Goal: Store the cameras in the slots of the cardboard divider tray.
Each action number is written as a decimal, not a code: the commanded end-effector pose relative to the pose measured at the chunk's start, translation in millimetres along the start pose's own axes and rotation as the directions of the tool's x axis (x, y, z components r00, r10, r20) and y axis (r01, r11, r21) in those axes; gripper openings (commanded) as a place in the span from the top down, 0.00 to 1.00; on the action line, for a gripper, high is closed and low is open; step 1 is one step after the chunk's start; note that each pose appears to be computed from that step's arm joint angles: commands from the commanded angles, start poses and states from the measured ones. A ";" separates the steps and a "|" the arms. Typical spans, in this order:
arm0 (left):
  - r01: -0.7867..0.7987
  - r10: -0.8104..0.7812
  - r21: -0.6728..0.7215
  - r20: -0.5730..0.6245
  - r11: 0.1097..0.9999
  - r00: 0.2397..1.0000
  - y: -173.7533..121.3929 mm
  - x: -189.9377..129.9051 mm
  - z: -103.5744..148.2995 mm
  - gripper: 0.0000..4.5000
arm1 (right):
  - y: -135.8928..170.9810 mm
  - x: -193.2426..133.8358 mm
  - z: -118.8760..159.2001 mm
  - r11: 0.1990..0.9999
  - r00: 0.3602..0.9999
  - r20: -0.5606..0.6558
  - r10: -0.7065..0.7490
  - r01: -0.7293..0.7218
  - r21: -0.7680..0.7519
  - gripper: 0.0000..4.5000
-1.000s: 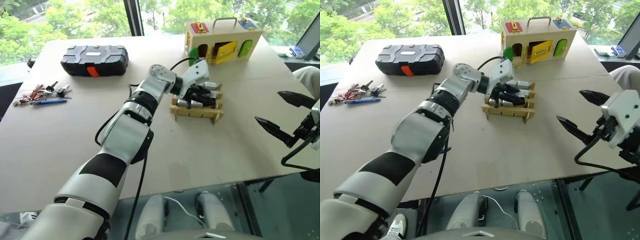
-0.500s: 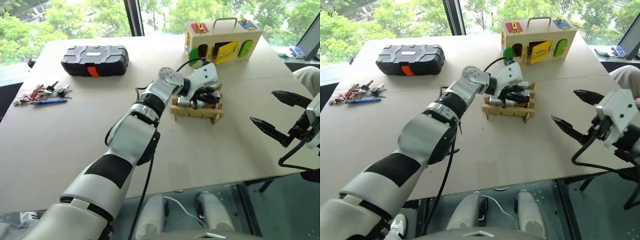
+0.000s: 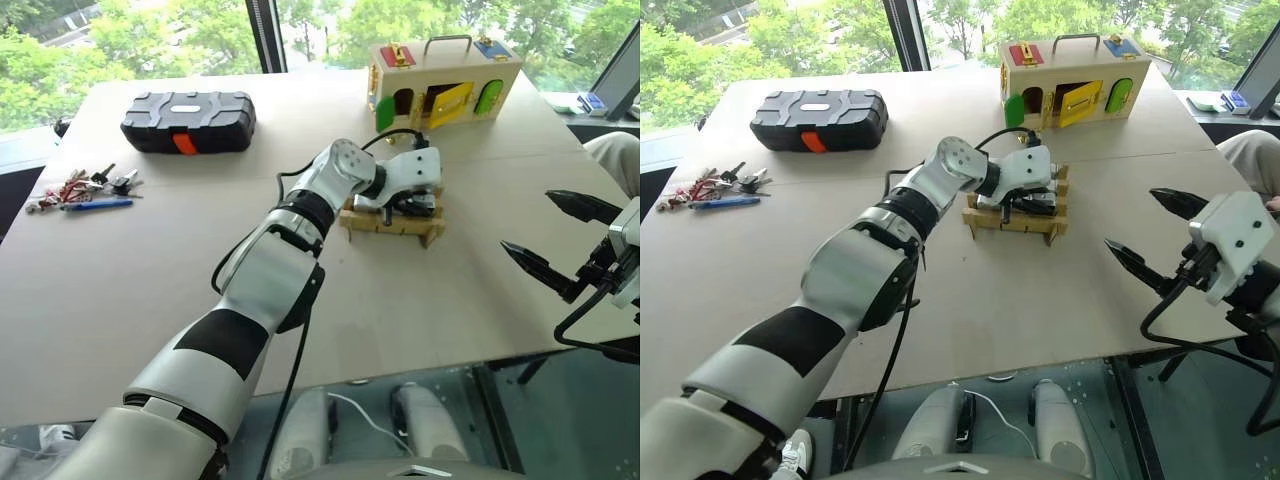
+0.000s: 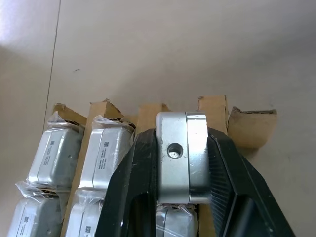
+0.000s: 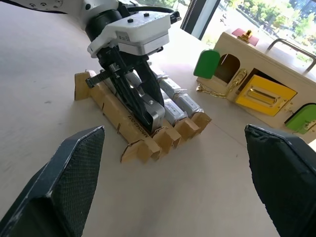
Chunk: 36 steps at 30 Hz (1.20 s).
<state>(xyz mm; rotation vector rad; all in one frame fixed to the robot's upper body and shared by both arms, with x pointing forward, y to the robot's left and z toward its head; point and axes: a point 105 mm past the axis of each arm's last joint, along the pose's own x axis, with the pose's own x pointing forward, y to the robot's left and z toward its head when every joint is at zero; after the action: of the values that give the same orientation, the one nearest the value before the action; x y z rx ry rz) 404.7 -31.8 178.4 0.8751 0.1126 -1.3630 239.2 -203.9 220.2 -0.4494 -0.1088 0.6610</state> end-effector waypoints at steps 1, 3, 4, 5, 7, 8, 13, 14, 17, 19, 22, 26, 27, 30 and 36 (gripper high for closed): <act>0.019 -0.019 0.001 0.053 1.000 0.998 5.6 -7.3 16.6 0.53 | -2.0 -4.1 11.1 0.999 0.999 0.037 -0.029 0.031 -0.045 0.00; -0.001 0.011 -0.059 0.167 0.998 0.986 13.5 -14.3 33.6 0.32 | -1.3 -5.0 10.3 0.999 0.999 0.035 -0.032 0.034 -0.041 0.00; 0.001 0.024 -0.105 0.239 0.994 0.971 18.5 -20.9 43.7 0.25 | -0.8 -5.4 10.1 0.999 0.999 0.035 -0.035 0.036 -0.039 0.00; 0.016 0.028 -0.143 0.303 0.990 0.953 22.5 -28.5 52.2 0.25 | -0.5 -5.7 10.0 0.999 0.999 0.035 -0.038 0.039 -0.035 0.00; 0.051 0.040 -0.210 0.405 0.976 0.913 29.4 -44.2 63.1 0.25 | 1.0 -7.1 9.1 0.999 0.998 0.037 -0.046 0.047 -0.021 0.00; 0.053 0.072 -0.256 0.454 0.965 0.888 35.2 -54.9 64.8 0.25 | 1.9 -7.5 7.3 0.998 0.998 0.032 -0.055 0.055 -0.015 0.00; 0.003 0.251 -0.414 0.556 0.910 0.792 50.3 -104.2 31.6 0.19 | -4.4 -11.9 -10.7 0.983 0.985 -0.015 -0.174 0.175 0.062 0.00; 0.002 0.275 -0.444 0.560 0.896 0.782 48.2 -112.2 20.0 0.13 | 0.3 -13.4 -14.1 0.983 0.987 -0.022 -0.161 0.162 0.085 0.00; -0.061 0.335 -0.469 0.528 0.881 0.781 21.0 -131.4 -19.7 0.03 | 3.3 -17.5 -18.3 0.977 0.983 -0.020 -0.180 0.181 0.113 0.00; -0.096 0.367 -0.493 0.490 0.865 0.790 -2.1 -140.8 -35.6 0.03 | 6.1 -19.3 -19.7 0.978 0.987 -0.020 -0.162 0.163 0.133 0.00; -0.158 0.440 -0.583 0.381 0.797 0.813 -46.2 -155.4 -57.8 0.03 | 10.6 -21.6 -25.5 0.983 0.993 -0.039 -0.108 0.113 0.144 0.00; -0.235 0.514 -0.672 0.250 0.702 0.821 -91.1 -172.0 -77.0 0.03 | 10.4 -23.0 -33.9 0.989 0.996 -0.063 -0.067 0.075 0.126 0.00; -0.248 0.525 -0.686 0.228 0.684 0.820 -97.1 -176.1 -79.2 0.03 | 10.1 -23.3 -35.3 0.990 0.996 -0.067 -0.062 0.070 0.119 0.00; -0.296 0.558 -0.702 0.173 0.647 0.812 -112.3 -189.1 -85.2 0.03 | 6.2 -27.5 -40.6 0.992 0.995 -0.078 -0.059 0.068 0.108 0.00; -0.395 0.636 -0.730 0.069 0.558 0.769 -129.0 -211.1 -97.1 0.03 | -5.2 -31.5 -50.6 0.994 0.994 -0.092 -0.054 0.061 0.085 0.00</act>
<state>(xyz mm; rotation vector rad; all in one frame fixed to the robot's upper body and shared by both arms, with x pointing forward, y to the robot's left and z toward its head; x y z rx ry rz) 282.8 203.0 150.4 -0.0239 0.1251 -0.7576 228.6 -243.8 166.9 -0.3441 0.0384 0.5826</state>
